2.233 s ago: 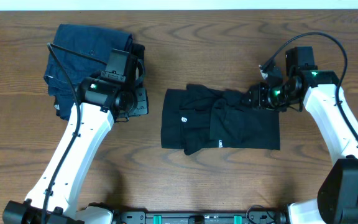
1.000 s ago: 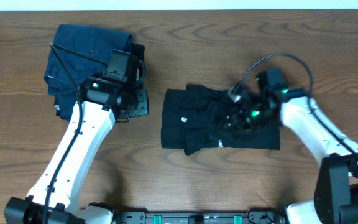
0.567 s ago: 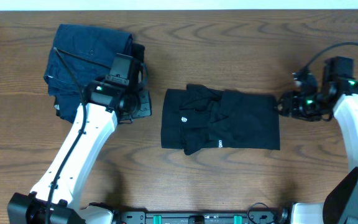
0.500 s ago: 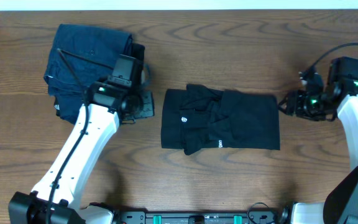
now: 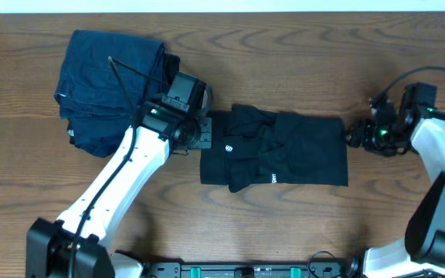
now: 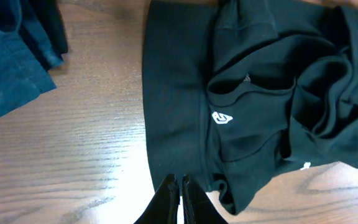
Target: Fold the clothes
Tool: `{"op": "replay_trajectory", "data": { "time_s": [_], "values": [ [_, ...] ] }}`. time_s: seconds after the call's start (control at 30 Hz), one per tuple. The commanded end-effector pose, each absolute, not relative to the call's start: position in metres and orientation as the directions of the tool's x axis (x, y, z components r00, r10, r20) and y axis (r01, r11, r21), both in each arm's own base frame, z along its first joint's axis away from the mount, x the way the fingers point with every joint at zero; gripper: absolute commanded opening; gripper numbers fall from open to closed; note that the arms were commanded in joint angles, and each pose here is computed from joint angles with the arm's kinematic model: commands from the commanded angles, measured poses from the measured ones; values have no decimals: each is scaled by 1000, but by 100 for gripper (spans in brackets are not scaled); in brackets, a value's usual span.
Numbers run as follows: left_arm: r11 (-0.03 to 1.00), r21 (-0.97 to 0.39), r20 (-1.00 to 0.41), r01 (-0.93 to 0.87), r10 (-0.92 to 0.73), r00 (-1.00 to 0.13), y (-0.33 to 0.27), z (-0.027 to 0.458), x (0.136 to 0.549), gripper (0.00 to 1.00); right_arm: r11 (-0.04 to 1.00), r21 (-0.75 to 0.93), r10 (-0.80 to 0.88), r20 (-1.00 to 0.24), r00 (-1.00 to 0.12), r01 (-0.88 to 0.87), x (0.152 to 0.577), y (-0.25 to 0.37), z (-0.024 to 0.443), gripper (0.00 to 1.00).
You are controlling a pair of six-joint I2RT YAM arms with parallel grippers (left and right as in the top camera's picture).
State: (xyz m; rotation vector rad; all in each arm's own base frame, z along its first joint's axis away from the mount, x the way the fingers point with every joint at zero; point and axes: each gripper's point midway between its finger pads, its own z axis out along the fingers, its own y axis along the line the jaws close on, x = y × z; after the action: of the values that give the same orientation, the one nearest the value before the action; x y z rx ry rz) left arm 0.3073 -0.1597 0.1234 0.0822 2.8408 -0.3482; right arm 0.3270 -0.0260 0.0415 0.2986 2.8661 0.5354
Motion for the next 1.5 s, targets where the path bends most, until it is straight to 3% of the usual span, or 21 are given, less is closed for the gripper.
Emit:
{"op": "replay_trajectory", "data": {
  "time_s": [0.0, 0.57, 0.63, 0.77, 0.8, 0.83, 1.0, 1.23, 1.47],
  "values": [
    [974, -217, -247, 70, 15, -969, -160, 109, 307, 7, 890, 429, 231, -135, -964, 153, 324, -17, 32, 61],
    [976, -209, -227, 66, 17, -974, -166, 84, 320, 7, 865, 466, 237, -58, -970, 184, 322, -7, -8, 51],
    [976, -209, -227, 65, 17, -974, -166, 84, 321, 7, 865, 466, 237, -54, -970, 186, 322, -7, -9, 45],
    [975, -210, -229, 66, 17, -973, -166, 84, 321, 7, 864, 467, 238, -45, -970, 190, 320, -6, -9, 15],
    [975, -211, -231, 67, 17, -973, -166, 84, 321, 7, 864, 466, 239, -46, -970, 190, 320, -7, -9, 3],
    [975, -211, -233, 67, 16, -972, -166, 84, 322, 7, 866, 461, 242, -48, -969, 194, 320, -9, -8, 1],
    [974, -214, -239, 68, 16, -971, -167, 85, 323, 7, 876, 335, 391, -70, -918, 347, 333, -68, 5, 1],
    [975, -213, -236, 68, 17, -972, -167, 85, 323, 7, 751, 500, 557, -131, -820, 431, 369, -113, 73, 1],
    [975, -211, -232, 68, 18, -973, -166, 84, 322, 7, 761, 482, 537, -93, -838, 434, 365, -114, 126, 1]
  ]
}}
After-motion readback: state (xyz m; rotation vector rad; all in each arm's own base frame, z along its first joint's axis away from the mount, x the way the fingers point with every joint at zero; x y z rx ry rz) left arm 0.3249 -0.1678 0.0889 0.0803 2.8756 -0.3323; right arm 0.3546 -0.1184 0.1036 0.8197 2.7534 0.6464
